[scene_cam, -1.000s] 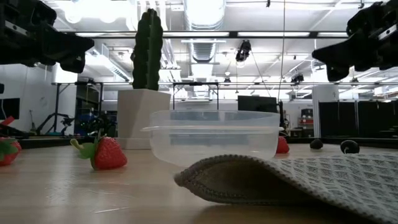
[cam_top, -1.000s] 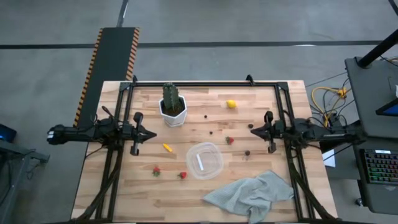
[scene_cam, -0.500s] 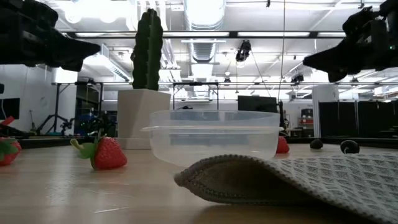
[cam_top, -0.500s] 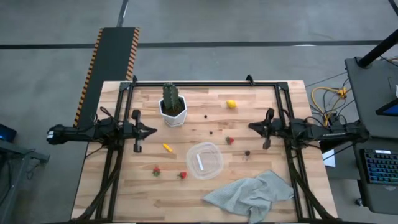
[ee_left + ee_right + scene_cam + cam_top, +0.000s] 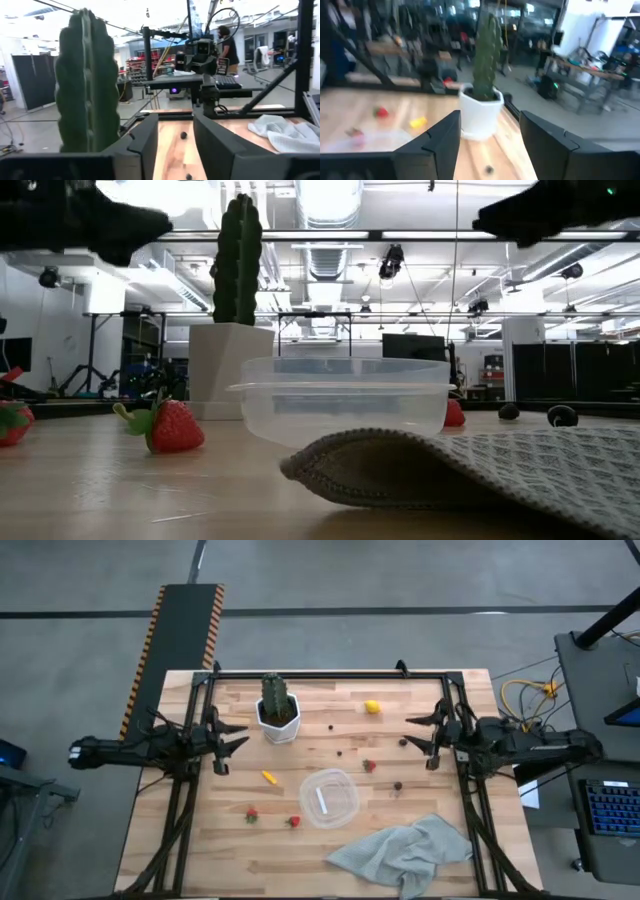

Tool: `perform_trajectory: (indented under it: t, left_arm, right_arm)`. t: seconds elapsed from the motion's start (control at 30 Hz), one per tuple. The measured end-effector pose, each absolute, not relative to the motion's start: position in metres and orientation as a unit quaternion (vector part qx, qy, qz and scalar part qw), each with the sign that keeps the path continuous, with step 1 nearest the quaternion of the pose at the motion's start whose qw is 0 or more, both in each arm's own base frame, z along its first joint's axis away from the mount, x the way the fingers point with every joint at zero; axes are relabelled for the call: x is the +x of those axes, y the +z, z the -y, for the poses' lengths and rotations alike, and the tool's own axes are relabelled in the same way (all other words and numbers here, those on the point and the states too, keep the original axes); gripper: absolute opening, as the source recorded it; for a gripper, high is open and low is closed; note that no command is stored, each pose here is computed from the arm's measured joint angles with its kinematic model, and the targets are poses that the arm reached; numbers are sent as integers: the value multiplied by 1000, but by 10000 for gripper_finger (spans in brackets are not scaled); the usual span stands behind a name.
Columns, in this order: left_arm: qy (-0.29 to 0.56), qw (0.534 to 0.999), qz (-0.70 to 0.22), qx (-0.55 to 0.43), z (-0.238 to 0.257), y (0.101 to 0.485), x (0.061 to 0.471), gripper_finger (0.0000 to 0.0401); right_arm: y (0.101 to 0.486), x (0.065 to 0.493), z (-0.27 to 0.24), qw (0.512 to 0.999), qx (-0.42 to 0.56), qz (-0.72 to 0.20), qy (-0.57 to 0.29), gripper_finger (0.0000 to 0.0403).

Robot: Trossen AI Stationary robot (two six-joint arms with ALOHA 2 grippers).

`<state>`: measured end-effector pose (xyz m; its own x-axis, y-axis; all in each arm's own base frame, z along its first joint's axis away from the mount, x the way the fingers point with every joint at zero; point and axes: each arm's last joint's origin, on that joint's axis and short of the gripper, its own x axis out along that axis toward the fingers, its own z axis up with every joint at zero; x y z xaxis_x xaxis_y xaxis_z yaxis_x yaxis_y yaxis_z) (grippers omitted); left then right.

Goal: Pick and placing Produce into tupperware
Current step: Put the yellow lemon into the transparent container

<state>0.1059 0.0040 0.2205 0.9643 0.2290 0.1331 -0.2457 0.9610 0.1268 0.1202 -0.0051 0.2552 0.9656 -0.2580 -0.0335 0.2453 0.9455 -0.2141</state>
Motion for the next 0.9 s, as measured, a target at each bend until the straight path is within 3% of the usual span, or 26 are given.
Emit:
perform_trajectory:
  t: [0.17,0.37,0.9]
  left_arm:
    - [135,986,28,92,-5,247,117,134]
    - [131,985,-20,110,-4,244,131,134]
    - [135,985,10,107,-4,252,136,135]
  right_arm:
    - [286,135,11,954,-144,-144,-222,201]
    - [301,164,23,927,-145,-236,-252,201]
    - [260,221,87,874,-93,-407,-250,201]
